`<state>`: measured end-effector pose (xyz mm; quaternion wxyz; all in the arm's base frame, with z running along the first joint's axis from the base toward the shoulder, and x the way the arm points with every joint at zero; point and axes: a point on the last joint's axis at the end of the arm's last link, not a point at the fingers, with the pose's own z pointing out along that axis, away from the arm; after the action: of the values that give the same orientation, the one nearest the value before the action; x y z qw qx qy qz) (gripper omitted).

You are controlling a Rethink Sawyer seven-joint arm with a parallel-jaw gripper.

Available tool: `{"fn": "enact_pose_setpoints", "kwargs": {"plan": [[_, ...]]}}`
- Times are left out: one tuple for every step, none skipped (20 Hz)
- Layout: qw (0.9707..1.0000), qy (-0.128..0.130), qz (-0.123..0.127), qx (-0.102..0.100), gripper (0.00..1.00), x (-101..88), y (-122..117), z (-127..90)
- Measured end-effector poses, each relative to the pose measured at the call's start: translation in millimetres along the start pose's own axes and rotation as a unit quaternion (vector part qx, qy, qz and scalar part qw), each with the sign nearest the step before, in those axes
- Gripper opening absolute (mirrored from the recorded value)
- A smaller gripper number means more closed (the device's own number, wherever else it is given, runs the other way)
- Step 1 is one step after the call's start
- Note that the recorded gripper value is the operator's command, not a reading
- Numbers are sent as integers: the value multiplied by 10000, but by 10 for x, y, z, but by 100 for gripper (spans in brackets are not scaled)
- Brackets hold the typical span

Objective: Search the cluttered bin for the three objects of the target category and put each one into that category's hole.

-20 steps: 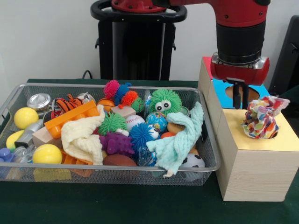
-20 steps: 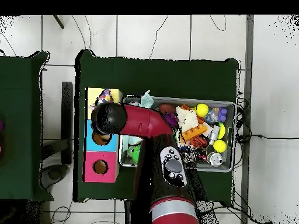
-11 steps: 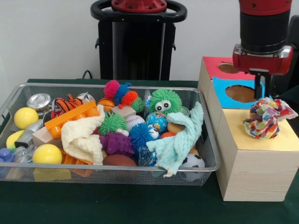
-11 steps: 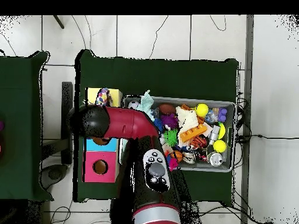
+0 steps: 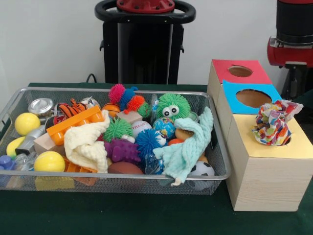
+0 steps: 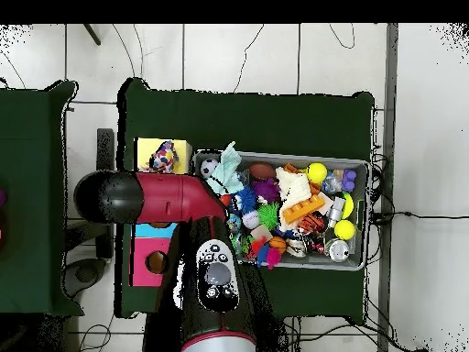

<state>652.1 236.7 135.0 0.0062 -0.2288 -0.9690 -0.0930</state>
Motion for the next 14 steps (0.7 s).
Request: {"fn": "enact_pose_setpoints", "kwargs": {"plan": [[10000, -8, -8, 1, 0, 5, 8, -8], [10000, -19, -17, 10, 0, 11, 11, -14], [10000, -23, -23, 20, 0, 15, 11, -15], [10000, -23, -26, 27, 0, 19, 10, -15], [10000, -27, -41, 55, 0, 32, 9, -13], [9999, -36, -56, 78, 0, 41, 9, -13], [9999, -58, -94, 122, 0, 54, 9, -13], [9997, -85, -141, 182, 0, 68, 7, -19], [9995, -110, -187, 249, 0, 77, 2, -29], [9993, -117, -203, 275, 0, 80, -1, -35], [9992, -126, -217, 300, 0, 82, -3, -41], [9991, -135, -229, 326, 0, 82, -4, -49], [9989, -152, -241, 361, 0, 77, -7, -62], [9989, -162, -248, 376, 0, 74, -7, -68]]}}
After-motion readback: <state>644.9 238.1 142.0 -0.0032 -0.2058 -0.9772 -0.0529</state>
